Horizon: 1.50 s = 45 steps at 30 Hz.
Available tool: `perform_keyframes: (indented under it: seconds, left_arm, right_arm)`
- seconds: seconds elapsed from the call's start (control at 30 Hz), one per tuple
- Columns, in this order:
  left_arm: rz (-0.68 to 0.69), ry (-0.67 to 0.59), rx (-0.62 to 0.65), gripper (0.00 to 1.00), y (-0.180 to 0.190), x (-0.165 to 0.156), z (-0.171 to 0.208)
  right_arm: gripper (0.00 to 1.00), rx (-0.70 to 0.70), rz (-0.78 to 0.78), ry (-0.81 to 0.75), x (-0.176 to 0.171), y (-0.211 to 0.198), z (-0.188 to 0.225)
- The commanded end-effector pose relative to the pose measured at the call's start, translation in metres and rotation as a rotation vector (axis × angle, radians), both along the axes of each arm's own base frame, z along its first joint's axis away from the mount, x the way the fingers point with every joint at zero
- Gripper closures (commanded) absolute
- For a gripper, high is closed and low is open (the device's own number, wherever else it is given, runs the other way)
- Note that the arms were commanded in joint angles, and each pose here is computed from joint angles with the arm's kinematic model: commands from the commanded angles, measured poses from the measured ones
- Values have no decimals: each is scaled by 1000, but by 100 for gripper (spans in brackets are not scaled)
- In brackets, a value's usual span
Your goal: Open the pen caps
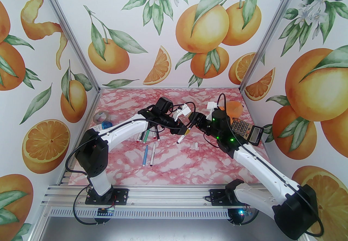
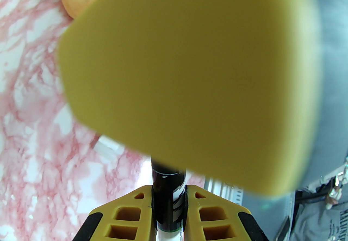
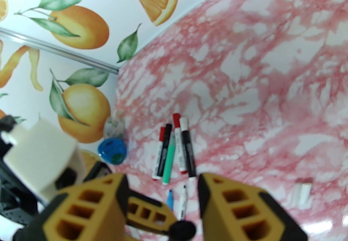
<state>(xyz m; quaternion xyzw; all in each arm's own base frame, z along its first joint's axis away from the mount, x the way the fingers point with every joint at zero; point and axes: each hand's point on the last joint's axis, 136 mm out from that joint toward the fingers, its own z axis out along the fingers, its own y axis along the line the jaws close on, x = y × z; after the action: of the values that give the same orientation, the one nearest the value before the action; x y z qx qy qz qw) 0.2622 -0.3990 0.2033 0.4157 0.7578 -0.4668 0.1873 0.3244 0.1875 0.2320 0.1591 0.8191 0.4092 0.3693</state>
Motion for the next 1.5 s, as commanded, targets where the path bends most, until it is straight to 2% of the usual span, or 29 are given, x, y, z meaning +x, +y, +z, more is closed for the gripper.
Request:
perform_keyframes:
  seconds: [0.0, 0.3, 0.4, 0.7, 1.13, 1.2, 1.3, 1.47]
  left_arm:
    - [-32, -60, -68, 82, -1, -8, 26]
    - [-33, -59, -63, 82, -1, -8, 25]
    - [-27, -59, -50, 82, -3, -8, 20]
    - [-24, -56, -31, 82, -5, -8, 14]
    - [-14, -51, -15, 82, -5, -7, 9]
    - [-18, -45, -15, 78, -6, -7, 8]
    - [-30, -35, -17, 66, -7, -10, 6]
    - [-56, -31, -14, 64, -11, -17, 3]
  right_arm:
    - [54, 18, 18, 4, 2, 4, -4]
    - [61, 31, 37, 13, 2, 9, -6]
    - [66, 45, 63, 28, 1, 15, -9]
    - [74, 45, 63, 32, -4, 14, -13]
    - [89, 33, 52, 24, -6, 11, -9]
    - [90, 36, 46, 16, -5, 9, -6]
    - [91, 46, 25, -1, -4, 7, 1]
    - [91, 63, 3, -26, -1, 4, 12]
